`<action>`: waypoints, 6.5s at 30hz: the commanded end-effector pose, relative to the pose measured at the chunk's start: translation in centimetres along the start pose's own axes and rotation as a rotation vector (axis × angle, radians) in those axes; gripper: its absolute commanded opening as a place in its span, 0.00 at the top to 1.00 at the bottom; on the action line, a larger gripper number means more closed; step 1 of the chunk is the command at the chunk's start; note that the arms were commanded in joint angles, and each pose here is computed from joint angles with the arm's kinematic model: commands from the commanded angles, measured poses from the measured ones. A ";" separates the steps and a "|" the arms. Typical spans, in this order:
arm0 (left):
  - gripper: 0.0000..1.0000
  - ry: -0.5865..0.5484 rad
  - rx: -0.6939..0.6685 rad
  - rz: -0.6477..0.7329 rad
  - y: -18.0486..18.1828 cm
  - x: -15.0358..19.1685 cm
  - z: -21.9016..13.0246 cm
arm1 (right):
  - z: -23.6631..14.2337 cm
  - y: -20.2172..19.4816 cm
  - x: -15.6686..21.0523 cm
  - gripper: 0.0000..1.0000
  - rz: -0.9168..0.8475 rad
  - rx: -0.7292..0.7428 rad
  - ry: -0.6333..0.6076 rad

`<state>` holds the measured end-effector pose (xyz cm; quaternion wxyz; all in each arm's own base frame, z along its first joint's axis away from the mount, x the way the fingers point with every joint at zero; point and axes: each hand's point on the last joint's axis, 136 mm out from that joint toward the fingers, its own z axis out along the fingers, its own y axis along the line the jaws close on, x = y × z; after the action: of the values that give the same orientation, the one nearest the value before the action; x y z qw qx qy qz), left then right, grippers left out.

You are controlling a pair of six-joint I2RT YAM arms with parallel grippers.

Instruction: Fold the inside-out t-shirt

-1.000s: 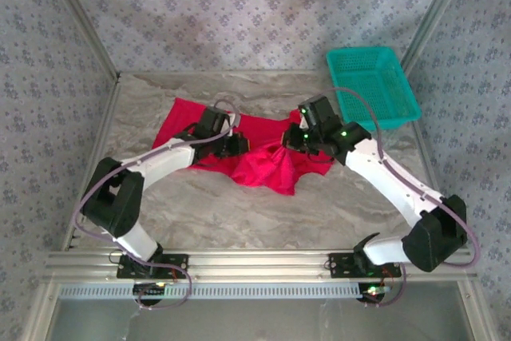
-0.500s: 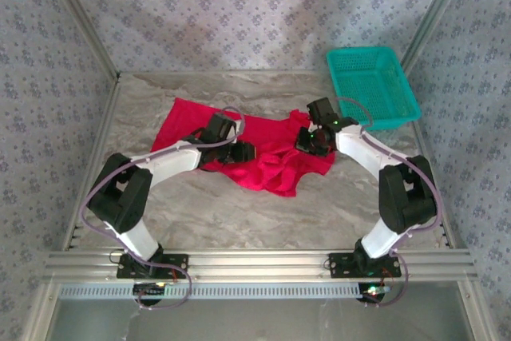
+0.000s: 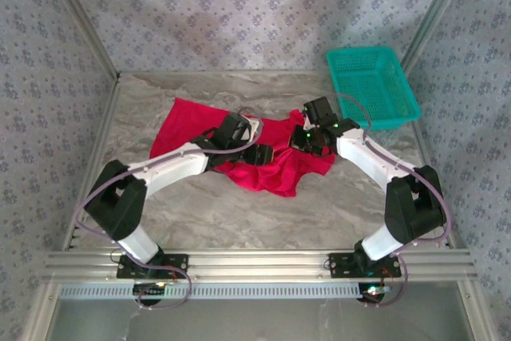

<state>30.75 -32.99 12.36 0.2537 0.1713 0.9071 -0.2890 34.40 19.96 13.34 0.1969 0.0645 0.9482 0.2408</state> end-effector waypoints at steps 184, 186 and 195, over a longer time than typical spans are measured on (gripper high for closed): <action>1.00 -0.600 -0.551 -0.723 25.9 -8.0 -33.0 | -12.3 18.7 -9.9 1.00 -0.278 -0.432 -0.219; 1.00 -0.607 -0.549 -0.735 26.2 -7.8 -33.4 | -11.7 18.0 -9.7 1.00 -0.266 -0.414 -0.205; 1.00 -0.588 -0.528 -0.743 26.5 -7.4 -32.6 | -10.9 16.1 -9.8 1.00 -0.231 -0.374 -0.189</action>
<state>37.17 6.27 28.08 0.4148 -0.3262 0.8347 -0.1575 39.55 27.54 33.66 0.3289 -0.0607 0.8622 0.3804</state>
